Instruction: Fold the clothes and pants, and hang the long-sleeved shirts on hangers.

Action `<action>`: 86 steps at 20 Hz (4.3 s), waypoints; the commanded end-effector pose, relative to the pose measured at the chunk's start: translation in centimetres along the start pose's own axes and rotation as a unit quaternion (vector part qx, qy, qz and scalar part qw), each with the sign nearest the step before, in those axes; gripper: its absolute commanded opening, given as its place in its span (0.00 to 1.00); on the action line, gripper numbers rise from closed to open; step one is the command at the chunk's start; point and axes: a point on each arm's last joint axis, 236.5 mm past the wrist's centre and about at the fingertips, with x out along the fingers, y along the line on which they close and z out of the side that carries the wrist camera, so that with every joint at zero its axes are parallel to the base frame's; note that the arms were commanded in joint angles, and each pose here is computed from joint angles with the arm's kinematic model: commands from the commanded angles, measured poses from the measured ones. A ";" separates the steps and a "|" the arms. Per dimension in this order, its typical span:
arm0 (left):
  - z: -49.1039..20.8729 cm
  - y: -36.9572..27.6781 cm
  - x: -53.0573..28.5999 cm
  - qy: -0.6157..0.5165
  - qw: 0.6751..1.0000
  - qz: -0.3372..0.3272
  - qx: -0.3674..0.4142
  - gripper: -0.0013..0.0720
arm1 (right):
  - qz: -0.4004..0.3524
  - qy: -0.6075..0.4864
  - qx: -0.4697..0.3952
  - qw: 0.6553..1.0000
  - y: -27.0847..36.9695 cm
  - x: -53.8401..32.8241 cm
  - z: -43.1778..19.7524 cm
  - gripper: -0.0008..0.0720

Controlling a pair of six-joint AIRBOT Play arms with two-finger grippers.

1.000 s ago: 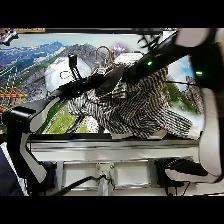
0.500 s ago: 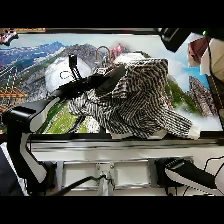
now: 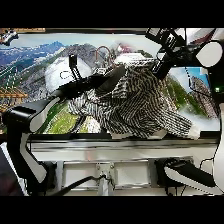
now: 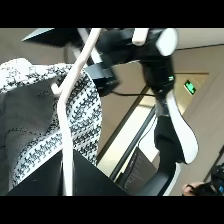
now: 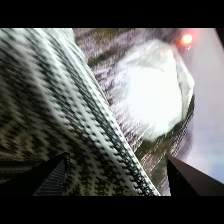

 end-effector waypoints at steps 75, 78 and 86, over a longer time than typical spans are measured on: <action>-6.7 5.1 -8.7 0.143 0.801 0.581 -0.007 0.73 | 0.043 -0.118 0.181 0.975 2.5 -6.2 4.3 0.08; -6.7 5.5 -8.8 0.133 0.801 0.584 -0.013 0.05 | 0.046 -0.115 0.181 0.976 2.7 -6.2 4.2 0.08; 10.9 4.7 -14.8 0.022 0.773 0.625 0.102 0.04 | 0.107 -0.115 0.187 0.970 5.4 -6.6 4.7 0.08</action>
